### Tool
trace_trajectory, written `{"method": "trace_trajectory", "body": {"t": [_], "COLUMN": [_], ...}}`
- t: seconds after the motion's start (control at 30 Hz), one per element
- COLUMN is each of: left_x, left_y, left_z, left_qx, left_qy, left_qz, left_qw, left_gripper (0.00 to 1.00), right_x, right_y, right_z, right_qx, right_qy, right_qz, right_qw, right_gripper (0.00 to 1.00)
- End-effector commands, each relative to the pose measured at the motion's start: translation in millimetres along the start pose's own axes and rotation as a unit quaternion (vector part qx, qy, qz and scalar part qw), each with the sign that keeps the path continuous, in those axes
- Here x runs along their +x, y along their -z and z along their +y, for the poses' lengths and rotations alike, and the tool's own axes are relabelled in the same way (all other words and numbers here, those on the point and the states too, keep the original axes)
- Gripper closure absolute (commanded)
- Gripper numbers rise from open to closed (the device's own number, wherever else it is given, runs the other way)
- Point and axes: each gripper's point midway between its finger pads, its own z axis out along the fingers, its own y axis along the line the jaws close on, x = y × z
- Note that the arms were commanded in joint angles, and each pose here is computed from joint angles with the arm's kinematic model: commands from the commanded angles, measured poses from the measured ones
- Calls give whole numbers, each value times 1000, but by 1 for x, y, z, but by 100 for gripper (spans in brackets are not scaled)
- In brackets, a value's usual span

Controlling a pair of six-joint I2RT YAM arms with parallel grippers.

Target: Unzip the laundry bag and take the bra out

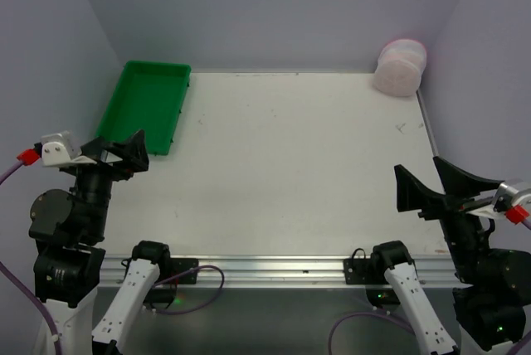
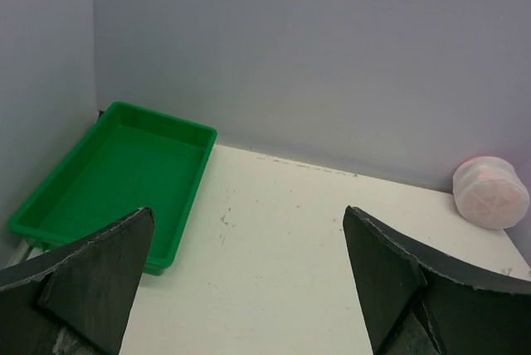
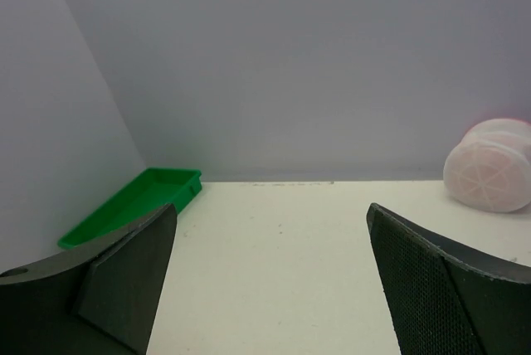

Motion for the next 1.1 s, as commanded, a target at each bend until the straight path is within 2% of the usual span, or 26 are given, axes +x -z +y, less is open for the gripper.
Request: {"method": "trace_trajectory", "body": {"t": [0.0,0.2,0.33,0.37,0.53,0.77,0.83,0.9,0.93,1.0,1.07], "left_x": [-1,27,59,63,87,104,105,106,107,110,114], "left_y": [-5,-19,-33,-35,-50,-59,-63,-67,-68,-71,-74], "left_z": [-6,-9,-9,-9,-3,-11,-9,-7,-5,-3,1], "left_qx": [10,19,25,26,12,38,33,26,22,19,13], "left_qy": [9,15,19,19,9,21,17,7,3,-6,-11], "left_qz": [5,37,65,69,100,108,103,108,110,111,109], "left_qw": [1000,999,997,997,995,993,994,994,994,994,994], "left_gripper": [0,0,0,0,0,0,0,0,0,0,0], "right_x": [3,32,57,68,97,141,139,162,155,183,177], "right_y": [-7,-32,-52,-55,-81,-142,-164,-190,-204,-225,-248], "right_z": [2,-18,-26,-29,-37,-84,-90,-105,-107,-131,-151], "right_qx": [-2,48,82,101,123,273,288,319,325,372,405], "right_qy": [-8,-55,-97,-130,-148,-208,-214,-208,-208,-201,-201], "right_qz": [12,34,86,99,142,156,152,176,166,179,152], "right_qw": [1000,997,988,981,971,926,921,908,907,888,879], "right_gripper": [1,1,1,1,1,1,1,1,1,1,1]}}
